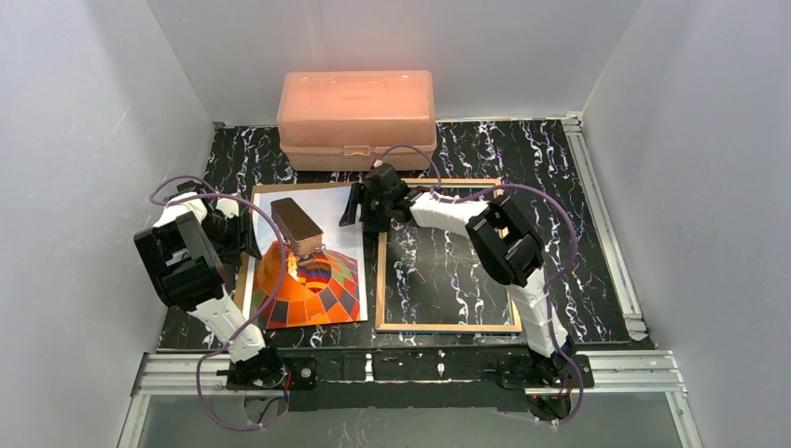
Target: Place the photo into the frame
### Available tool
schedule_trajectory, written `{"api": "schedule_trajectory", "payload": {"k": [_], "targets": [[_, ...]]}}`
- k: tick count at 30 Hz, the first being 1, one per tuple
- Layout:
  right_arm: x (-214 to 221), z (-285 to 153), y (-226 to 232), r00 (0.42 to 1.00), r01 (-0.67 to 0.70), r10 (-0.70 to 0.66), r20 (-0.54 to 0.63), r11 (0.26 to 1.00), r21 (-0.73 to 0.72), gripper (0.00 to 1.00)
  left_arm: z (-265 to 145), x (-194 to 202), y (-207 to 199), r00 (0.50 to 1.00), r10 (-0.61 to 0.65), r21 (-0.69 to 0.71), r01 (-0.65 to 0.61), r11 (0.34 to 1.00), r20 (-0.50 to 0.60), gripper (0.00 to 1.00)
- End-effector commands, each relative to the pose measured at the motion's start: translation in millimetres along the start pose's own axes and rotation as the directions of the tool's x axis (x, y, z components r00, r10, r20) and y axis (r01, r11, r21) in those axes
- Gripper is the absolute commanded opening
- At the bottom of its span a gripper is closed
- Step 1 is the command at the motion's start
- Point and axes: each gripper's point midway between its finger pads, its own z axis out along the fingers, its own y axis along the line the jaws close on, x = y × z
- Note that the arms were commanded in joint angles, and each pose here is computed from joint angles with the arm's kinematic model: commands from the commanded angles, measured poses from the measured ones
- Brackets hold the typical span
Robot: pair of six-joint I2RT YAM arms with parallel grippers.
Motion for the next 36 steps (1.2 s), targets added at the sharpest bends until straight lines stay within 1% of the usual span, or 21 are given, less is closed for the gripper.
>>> {"api": "schedule_trajectory", "payload": {"k": [1, 5, 10, 14, 16, 17, 18, 21, 23, 25, 27, 33, 36], "targets": [[-0.6, -29.2, 53.4, 1.0, -0.003, 0.001, -0.015, 0.986, -0.166, 0.8, 12.2, 2.8, 2.7, 0.999, 0.026, 0.006, -0.025, 1.0, -0.024, 0.57], [-2.6, -41.9, 64.6, 1.0, 0.009, -0.009, 0.002, 0.978, -0.209, 0.8, 11.6, 4.0, 4.4, 0.999, 0.034, -0.001, -0.034, 0.999, -0.028, 0.56], [-4.3, -54.9, 70.1, 1.0, 0.023, -0.02, 0.015, 0.974, -0.226, 0.8, 12.3, 5.0, 4.4, 0.999, 0.037, -0.001, -0.037, 0.999, -0.03, 0.56], [-1.0, -59.6, 74.3, 0.999, 0.032, -0.032, 0.002, 0.968, -0.25, 0.78, 12.3, 5.0, 3.6, 0.999, 0.034, 0.006, -0.034, 0.999, -0.031, 0.55], [1.5, -64.8, 82.8, 0.999, 0.039, -0.041, -0.002, 0.954, -0.299, 0.77, 11.6, 4.7, 3.3, 0.999, 0.038, 0.007, -0.037, 0.999, -0.031, 0.55], [5.0, -69.5, 91.4, 0.999, 0.046, -0.053, -0.009, 0.934, -0.353, 0.77, 11.8, 4.9, 3.8, 0.999, 0.04, 0.006, -0.04, 0.999, -0.033, 0.55], [2.1, -76.7, 104.8, 0.998, 0.069, -0.069, 0.014, 0.905, -0.421, 0.76, 11.8, 5.1, 4.2, 0.999, 0.043, 0.004, -0.042, 0.999, -0.034, 0.55], [7.3, -94.2, 129.6, 0.995, 0.09, -0.101, 0.012, 0.82, -0.565, 0.76, 11.0, 4.9, 6.2, 0.998, 0.05, -0.005, -0.05, 0.999, -0.034, 0.55], [12.3, -103.7, 143.3, 0.994, 0.079, -0.109, -0.006, 0.754, -0.652, 0.76, 10.9, 4.1, 6.8, 0.998, 0.054, -0.007, -0.054, 0.999, -0.033, 0.54], [19.4, -108.3, 150.2, 0.993, 0.055, -0.112, -0.034, 0.706, -0.706, 0.76, 10.4, 3.7, 6.6, 0.998, 0.056, -0.008, -0.056, 0.998, -0.032, 0.54], [23.0, -108.4, 150.7, 0.993, 0.035, -0.103, -0.051, 0.69, -0.723, 0.76, 9.6, 3.6, 5.9, 0.998, 0.055, -0.007, -0.056, 0.998, -0.03, 0.54], [21.6, -119.9, 157.7, 0.993, 0.056, -0.117, -0.028, 0.658, -0.751, 0.75, 7.6, 5.7, 7.9, 0.997, 0.07, -0.022, -0.07, 0.997, -0.032, 0.54], [15.7, -126.6, 161.1, 0.995, 0.043, -0.096, -0.023, 0.638, -0.769, 0.72, 6.9, 5.5, 11.5, 0.997, 0.074, -0.043, -0.076, 0.996, -0.032, 0.54]]}}
